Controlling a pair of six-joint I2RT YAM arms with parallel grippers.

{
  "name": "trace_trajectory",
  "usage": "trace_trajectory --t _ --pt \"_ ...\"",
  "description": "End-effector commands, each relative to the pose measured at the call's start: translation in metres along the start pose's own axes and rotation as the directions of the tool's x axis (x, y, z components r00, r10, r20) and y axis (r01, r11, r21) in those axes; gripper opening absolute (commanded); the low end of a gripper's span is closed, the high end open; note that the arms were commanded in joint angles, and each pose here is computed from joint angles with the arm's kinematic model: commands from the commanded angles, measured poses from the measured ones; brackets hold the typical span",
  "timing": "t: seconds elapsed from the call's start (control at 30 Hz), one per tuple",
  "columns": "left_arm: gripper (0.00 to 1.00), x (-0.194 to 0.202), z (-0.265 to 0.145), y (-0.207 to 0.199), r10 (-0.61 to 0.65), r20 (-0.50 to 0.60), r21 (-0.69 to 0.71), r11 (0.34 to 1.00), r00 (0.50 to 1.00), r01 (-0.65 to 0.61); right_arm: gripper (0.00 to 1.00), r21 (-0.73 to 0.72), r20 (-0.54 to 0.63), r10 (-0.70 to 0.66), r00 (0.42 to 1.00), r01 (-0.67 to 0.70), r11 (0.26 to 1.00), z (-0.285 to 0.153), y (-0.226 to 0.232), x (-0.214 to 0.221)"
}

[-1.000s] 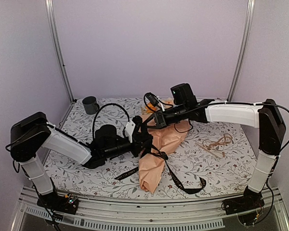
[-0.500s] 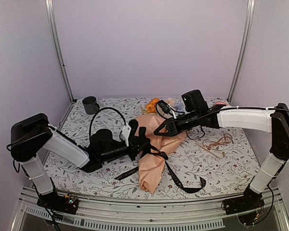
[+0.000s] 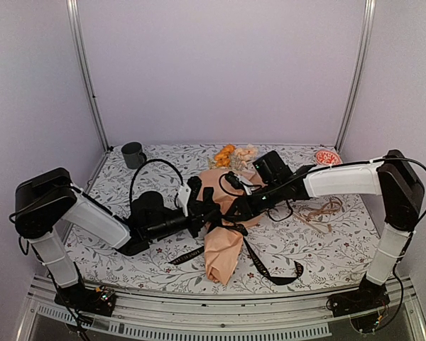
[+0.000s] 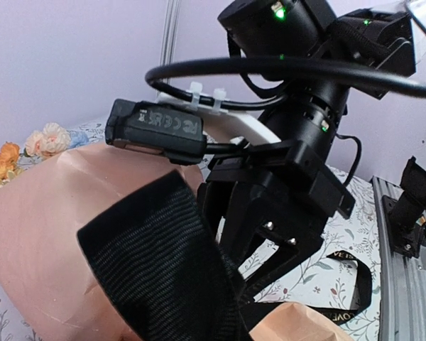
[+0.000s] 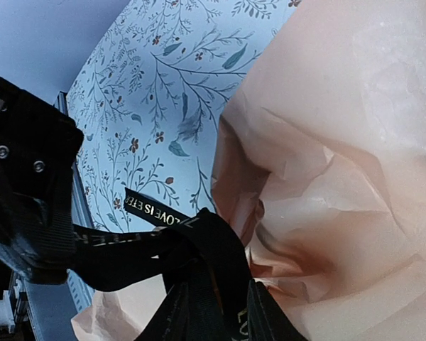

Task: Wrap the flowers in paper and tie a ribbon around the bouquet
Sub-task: Cross the half-tied ribbon over the folded bouquet.

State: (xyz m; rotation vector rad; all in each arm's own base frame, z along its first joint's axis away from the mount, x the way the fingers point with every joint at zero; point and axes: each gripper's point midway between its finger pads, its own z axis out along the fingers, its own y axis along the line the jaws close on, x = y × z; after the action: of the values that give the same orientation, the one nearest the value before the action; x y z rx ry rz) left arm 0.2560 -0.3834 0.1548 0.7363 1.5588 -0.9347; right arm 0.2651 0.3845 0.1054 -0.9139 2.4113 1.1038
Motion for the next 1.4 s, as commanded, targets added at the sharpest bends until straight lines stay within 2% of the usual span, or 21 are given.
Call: trace_trajectory --t 0.0,0.13,0.23,0.27,0.6,0.83,0.93,1.07,1.1,1.23,1.37 --pt "0.00 -0.016 -0.004 0.002 0.009 0.052 0.000 1.000 0.999 -0.009 0.27 0.062 -0.028 0.004 1.000 -0.002 0.998 0.010 -0.018 0.010" --pt "0.00 -0.015 -0.005 0.002 0.008 0.048 0.002 1.000 0.999 -0.008 0.21 0.077 -0.030 0.004 1.000 -0.002 0.997 0.013 -0.021 0.010" --pt "0.00 -0.014 -0.004 0.002 0.006 0.045 0.001 1.000 0.999 -0.006 0.03 0.082 -0.021 0.001 1.000 0.001 0.997 0.011 -0.021 0.006" --pt "0.00 -0.013 -0.004 0.002 0.004 0.044 0.000 1.000 0.999 -0.004 0.01 0.080 -0.016 -0.003 1.000 0.005 0.997 0.009 -0.019 0.004" --pt "0.00 -0.003 0.000 0.009 -0.011 0.026 -0.019 1.000 1.000 0.012 0.00 -0.062 0.031 -0.087 0.996 0.088 0.994 -0.029 0.031 -0.008" --pt "0.00 0.003 0.003 0.010 -0.020 0.015 -0.010 1.000 1.000 0.020 0.00 -0.289 -0.030 -0.110 0.993 0.097 0.952 -0.035 0.066 0.018" --pt "0.00 0.006 0.003 0.011 -0.024 0.009 -0.017 1.000 1.000 0.024 0.05 -0.311 -0.076 -0.094 0.993 0.066 0.948 -0.027 0.065 0.030" --pt "0.00 0.011 0.002 0.014 -0.030 0.003 -0.023 0.999 1.000 0.030 0.12 -0.236 -0.156 -0.038 0.987 0.000 0.972 -0.009 0.044 0.044" --pt "0.00 0.012 0.001 0.014 -0.032 0.000 -0.024 0.999 0.999 0.032 0.16 -0.220 -0.159 -0.035 0.987 0.000 0.975 -0.009 0.042 0.044" --pt "0.00 0.015 -0.001 0.016 -0.036 -0.005 -0.028 0.999 0.999 0.036 0.46 -0.141 -0.124 -0.068 0.990 0.051 0.989 -0.025 0.040 0.036" --pt "0.00 0.014 0.000 0.018 -0.034 -0.004 -0.032 0.999 0.999 0.034 0.59 -0.073 -0.094 -0.082 0.992 0.075 0.995 -0.047 0.036 0.023"
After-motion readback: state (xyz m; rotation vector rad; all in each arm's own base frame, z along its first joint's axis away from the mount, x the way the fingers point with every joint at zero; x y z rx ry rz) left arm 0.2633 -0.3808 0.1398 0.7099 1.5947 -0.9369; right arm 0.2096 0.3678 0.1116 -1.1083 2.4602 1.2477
